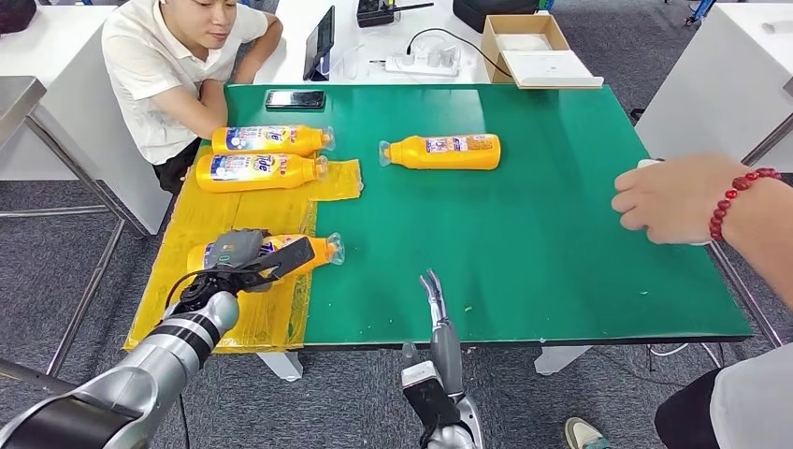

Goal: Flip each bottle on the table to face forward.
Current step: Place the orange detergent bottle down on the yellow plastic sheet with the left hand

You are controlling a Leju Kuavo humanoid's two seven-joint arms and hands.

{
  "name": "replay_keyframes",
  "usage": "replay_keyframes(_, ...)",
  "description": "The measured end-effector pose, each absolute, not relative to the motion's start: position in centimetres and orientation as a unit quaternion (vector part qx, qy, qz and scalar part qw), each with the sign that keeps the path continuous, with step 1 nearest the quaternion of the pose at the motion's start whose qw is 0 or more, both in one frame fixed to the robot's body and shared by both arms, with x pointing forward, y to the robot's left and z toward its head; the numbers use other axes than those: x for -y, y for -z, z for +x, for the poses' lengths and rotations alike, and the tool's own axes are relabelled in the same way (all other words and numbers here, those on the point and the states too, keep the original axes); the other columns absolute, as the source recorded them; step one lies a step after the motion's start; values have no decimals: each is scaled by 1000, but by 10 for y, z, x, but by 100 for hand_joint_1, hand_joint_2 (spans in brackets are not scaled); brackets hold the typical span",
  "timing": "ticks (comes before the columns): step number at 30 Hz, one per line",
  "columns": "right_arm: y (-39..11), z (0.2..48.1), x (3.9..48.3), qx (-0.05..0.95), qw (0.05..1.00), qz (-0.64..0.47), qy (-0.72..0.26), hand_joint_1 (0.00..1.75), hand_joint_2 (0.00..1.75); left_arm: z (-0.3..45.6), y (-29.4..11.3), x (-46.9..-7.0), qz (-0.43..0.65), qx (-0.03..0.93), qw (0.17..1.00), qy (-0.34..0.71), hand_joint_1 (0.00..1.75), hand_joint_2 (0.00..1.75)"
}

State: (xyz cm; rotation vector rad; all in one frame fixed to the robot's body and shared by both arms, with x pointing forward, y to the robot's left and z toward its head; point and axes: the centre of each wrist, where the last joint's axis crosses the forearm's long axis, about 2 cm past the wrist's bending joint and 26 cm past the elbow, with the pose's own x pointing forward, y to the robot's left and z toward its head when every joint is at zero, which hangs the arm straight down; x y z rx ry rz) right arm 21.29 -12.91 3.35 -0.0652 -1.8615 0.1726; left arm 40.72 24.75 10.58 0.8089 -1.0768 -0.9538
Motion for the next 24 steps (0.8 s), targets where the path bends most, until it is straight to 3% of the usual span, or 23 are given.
replay_keyframes(3, -31, 214, 127, 796, 599, -23, -78, 0, 0, 412, -109, -252, 359, 454, 696, 426, 167, 175)
replay_keyframes(4, -30, 214, 126, 795, 601, -22, -79, 0, 0, 413, -109, -254, 358, 447, 700, 427, 142, 175)
replay_keyframes(7, -28, 215, 125, 791, 606, -20, -82, 0, 0, 417, -112, -257, 346, 434, 708, 436, 24, 175)
replay_keyframes(8, -27, 215, 125, 790, 607, -20, -83, 0, 0, 417, -113, -258, 335, 433, 712, 440, 6, 175)
replay_keyframes(9, -26, 215, 126, 789, 609, -19, -83, 0, 0, 418, -113, -259, 319, 435, 717, 441, 0, 175)
replay_keyframes(17, -21, 216, 126, 780, 621, -3, -85, 0, 0, 418, -111, -264, 161, 514, 747, 388, 0, 175)
replay_keyframes(24, -18, 215, 125, 774, 628, -1, -82, 0, 0, 408, -100, -255, 18, 606, 708, 362, 0, 175)
